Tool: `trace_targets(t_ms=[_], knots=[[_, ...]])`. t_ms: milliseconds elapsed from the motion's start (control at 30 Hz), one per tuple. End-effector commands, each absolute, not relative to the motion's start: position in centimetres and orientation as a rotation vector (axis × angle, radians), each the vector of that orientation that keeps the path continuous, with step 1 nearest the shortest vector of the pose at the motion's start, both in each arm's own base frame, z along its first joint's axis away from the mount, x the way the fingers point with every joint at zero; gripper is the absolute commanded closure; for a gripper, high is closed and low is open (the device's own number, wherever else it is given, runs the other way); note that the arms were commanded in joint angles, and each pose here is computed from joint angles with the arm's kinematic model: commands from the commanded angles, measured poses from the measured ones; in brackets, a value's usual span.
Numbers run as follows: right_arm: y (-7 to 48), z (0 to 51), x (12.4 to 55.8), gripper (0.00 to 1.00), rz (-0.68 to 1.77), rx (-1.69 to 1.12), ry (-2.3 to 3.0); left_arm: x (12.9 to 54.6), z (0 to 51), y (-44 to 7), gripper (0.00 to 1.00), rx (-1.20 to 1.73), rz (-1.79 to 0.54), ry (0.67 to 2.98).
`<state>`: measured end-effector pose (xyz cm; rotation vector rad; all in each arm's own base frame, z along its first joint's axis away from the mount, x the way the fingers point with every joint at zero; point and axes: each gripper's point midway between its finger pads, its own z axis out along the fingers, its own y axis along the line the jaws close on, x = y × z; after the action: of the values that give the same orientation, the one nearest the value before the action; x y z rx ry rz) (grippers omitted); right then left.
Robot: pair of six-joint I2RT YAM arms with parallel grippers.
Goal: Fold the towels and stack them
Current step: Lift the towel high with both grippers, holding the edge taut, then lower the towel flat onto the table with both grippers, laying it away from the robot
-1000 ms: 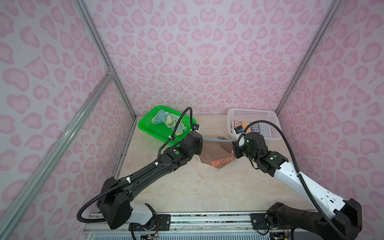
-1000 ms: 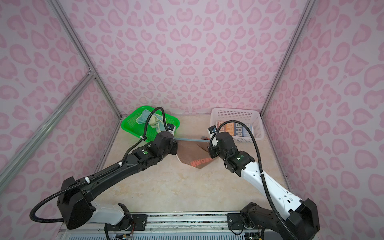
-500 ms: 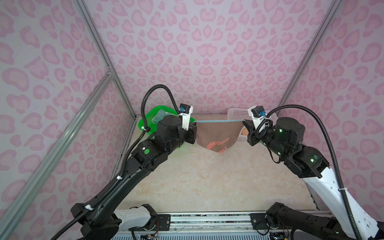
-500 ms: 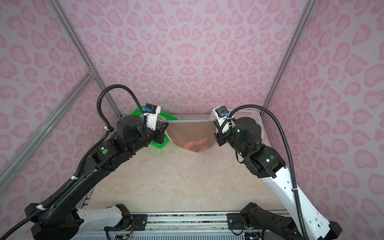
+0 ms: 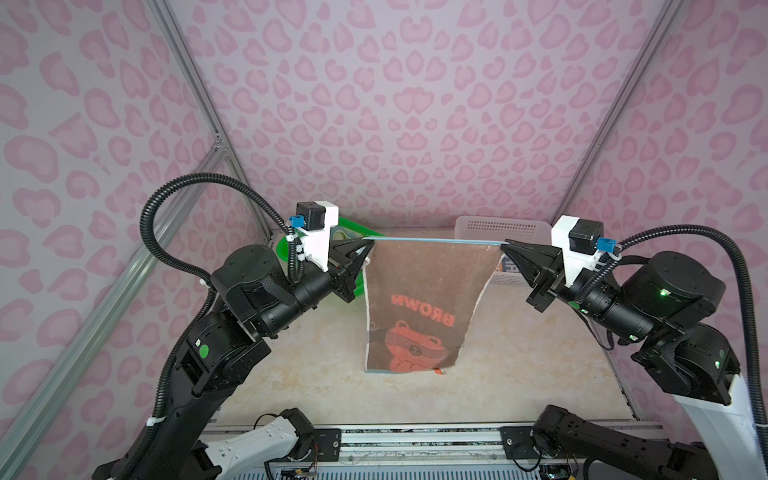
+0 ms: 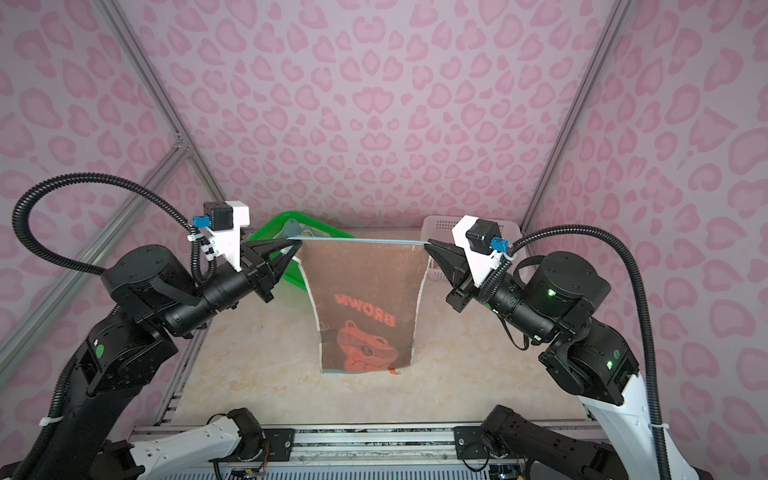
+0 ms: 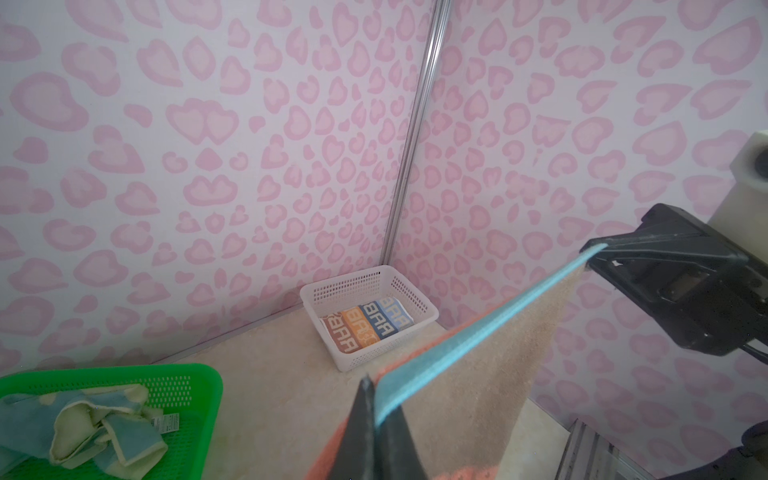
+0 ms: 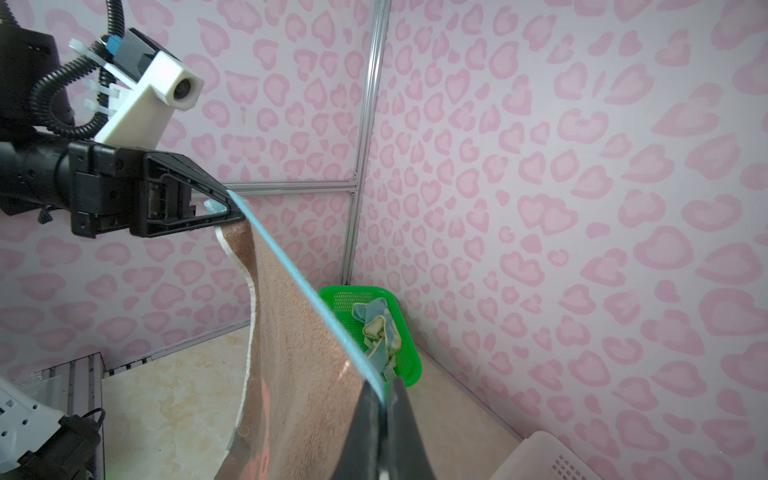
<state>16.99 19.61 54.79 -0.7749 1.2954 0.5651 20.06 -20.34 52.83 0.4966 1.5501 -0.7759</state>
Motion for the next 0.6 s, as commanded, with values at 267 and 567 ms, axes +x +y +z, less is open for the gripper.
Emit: trace_targets(t_ms=[267,567], knots=[[17.5,50.2,22.8,1.0,0.303,-0.622,1.454,25.2,49.6,-19.0,0.98,0.34,-0.523,1.651],[16.3,42.5,32.1,1.0,0.221,-0.543,1.675,33.7,41.2,-21.3,0.98,0.315,-0.239,1.845]])
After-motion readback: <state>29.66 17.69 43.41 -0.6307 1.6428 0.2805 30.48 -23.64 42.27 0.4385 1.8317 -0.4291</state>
